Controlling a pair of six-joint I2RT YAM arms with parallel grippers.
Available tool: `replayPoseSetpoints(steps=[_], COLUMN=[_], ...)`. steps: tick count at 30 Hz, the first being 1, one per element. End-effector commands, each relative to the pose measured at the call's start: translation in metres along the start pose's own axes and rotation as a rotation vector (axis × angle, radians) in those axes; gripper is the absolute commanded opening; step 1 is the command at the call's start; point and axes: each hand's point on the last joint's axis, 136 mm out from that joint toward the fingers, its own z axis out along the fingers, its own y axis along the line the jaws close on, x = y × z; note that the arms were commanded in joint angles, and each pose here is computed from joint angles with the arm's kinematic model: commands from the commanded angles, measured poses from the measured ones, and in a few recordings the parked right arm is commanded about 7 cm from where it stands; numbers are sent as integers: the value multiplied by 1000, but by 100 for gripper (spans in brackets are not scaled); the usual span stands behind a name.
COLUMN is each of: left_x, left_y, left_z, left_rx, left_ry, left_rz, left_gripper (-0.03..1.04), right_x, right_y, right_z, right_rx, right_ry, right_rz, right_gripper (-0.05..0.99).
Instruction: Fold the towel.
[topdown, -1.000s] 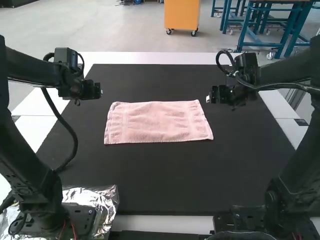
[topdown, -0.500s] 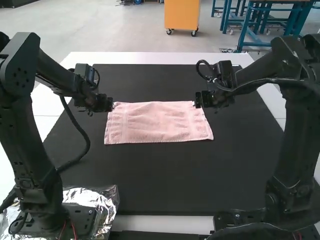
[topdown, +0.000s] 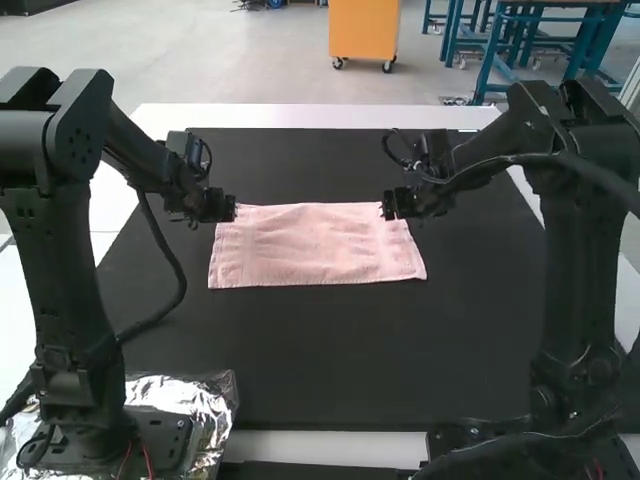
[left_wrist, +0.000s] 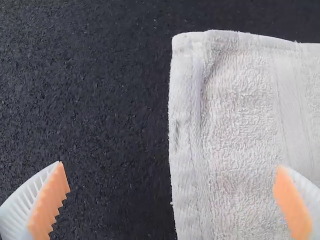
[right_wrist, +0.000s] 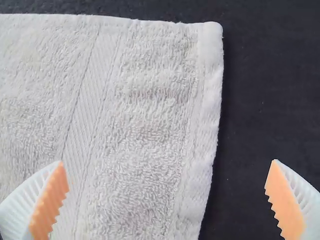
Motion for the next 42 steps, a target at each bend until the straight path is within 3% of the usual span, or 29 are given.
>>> replayPoseSetpoints(steps=[1,16,23,29,31,32,33,34,35,37,42], left_x=[-13,-7,-2,12,20,22,23,20,18,20,22], left_y=[-3,-2,-2,-2,-2,-2,-4,-10,-21,-34,-31], left_z=[4,18,23,32,34,34,35,35,34,28,27], left_rx=[8,5,4,3,5,10,22,67,136,241,250], left_ry=[-17,-11,-5,31,48,47,35,9,-23,-27,-18], left_rz=[11,11,57,79,79,79,77,75,73,39,2], left_gripper=[95,95,95,88,73,60,39,9,3,2,2], right_x=[-9,-10,-1,10,17,21,25,29,31,35,34], right_y=[-4,-10,-11,-14,-13,-12,-5,3,10,7,5], right_z=[4,32,39,45,46,47,47,47,47,47,42], right_rx=[17,38,44,64,58,47,11,-44,-87,-89,-82], right_ry=[-17,-7,15,39,53,61,67,71,72,79,75], right_rz=[-13,-10,-4,-8,-17,-15,-18,-25,-42,-33,-32], right_gripper=[91,91,91,91,77,57,28,-1,-2,-2,-2])
